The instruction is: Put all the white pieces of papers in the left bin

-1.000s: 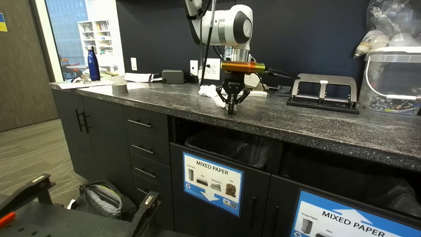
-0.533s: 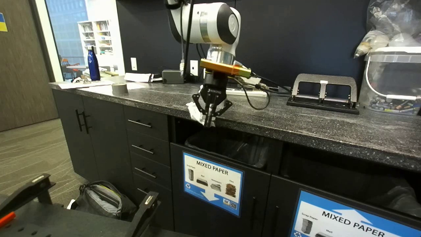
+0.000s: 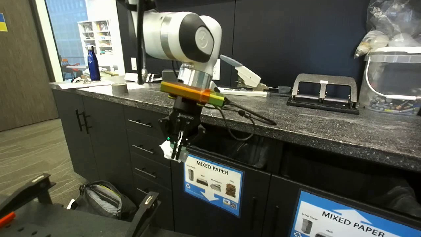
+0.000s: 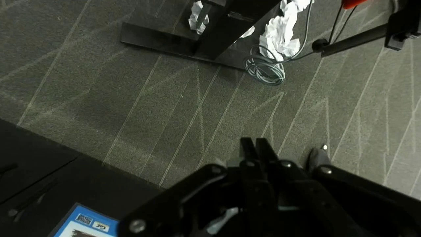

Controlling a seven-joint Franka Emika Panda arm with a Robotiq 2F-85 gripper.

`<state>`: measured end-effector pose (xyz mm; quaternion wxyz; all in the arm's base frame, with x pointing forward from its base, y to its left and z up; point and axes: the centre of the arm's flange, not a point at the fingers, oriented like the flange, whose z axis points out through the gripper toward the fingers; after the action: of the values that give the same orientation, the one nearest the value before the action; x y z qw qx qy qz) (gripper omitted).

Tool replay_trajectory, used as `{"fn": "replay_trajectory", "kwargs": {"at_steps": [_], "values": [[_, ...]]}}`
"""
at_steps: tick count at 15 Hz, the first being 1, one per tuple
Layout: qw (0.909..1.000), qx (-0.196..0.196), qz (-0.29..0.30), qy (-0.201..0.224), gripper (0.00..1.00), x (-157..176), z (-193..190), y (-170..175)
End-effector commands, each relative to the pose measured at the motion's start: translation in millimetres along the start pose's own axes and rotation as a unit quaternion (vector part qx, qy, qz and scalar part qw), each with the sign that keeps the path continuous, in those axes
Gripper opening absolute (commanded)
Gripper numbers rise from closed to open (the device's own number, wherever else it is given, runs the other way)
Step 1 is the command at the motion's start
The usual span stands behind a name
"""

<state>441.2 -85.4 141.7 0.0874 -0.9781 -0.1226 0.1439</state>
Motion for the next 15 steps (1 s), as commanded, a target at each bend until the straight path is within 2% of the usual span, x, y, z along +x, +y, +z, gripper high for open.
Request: {"fn": "replay_trajectory", "kwargs": {"at_steps": [1, 3, 5, 9, 12, 15], "values": [[0.9976, -0.02, 0.021, 0.062, 0.07, -59, 56, -44], [0.9942, -0.028, 0.042, 0.096, 0.08, -64, 70, -48], [0.9862, -0.033, 0.074, 0.144, 0.08, -64, 74, -50], [0.9636, -0.049, 0.124, 0.232, 0.08, -39, 73, -52], [0.9472, -0.065, 0.144, 0.279, 0.08, -22, 75, -46], [0.93, -0.076, 0.182, 0.31, 0.08, -5, 78, -25]]}}
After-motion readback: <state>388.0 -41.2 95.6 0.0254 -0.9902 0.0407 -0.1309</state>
